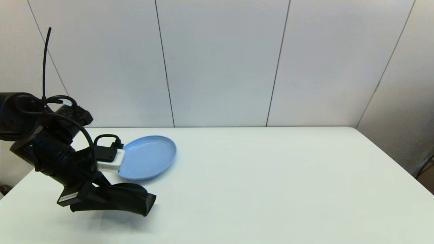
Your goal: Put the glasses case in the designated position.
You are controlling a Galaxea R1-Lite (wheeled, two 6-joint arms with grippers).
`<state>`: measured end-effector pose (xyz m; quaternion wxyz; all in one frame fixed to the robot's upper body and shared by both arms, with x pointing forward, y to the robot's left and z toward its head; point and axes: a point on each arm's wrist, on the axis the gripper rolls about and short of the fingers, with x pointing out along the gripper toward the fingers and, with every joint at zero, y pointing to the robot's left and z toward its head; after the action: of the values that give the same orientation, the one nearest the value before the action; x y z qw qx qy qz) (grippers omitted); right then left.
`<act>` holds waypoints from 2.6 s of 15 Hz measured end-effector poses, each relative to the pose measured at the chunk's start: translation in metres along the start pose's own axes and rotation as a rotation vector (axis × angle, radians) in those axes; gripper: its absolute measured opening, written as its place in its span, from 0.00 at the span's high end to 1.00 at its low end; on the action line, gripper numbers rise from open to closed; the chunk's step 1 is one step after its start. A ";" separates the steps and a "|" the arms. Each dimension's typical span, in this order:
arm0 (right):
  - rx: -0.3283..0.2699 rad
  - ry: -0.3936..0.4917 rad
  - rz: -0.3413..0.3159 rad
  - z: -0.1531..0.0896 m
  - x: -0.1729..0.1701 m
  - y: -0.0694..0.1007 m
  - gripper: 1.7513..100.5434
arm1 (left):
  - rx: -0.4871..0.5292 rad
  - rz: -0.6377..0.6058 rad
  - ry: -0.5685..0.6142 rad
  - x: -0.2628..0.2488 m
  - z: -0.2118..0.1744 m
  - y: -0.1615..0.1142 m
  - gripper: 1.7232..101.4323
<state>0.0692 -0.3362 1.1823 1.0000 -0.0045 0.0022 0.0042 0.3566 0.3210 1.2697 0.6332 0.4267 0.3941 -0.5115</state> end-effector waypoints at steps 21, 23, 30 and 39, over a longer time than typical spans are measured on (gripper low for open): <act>0.000 0.000 0.000 0.000 0.000 0.000 0.03 | -0.013 -0.017 0.005 -0.002 -0.002 -0.019 0.35; 0.000 0.000 0.000 0.000 0.000 0.000 0.03 | -0.013 -0.017 0.005 -0.003 -0.002 -0.019 0.28; 0.000 0.000 0.000 0.000 0.000 0.000 0.03 | -0.041 0.025 -0.002 -0.013 0.001 -0.022 0.14; 0.000 0.000 0.000 0.000 0.000 0.000 0.03 | -0.158 0.260 -0.076 -0.057 0.014 -0.038 0.07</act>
<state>0.0692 -0.3362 1.1824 1.0000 -0.0046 0.0020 0.0044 0.3104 0.3210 1.3225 0.7402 0.4034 0.3500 -0.4084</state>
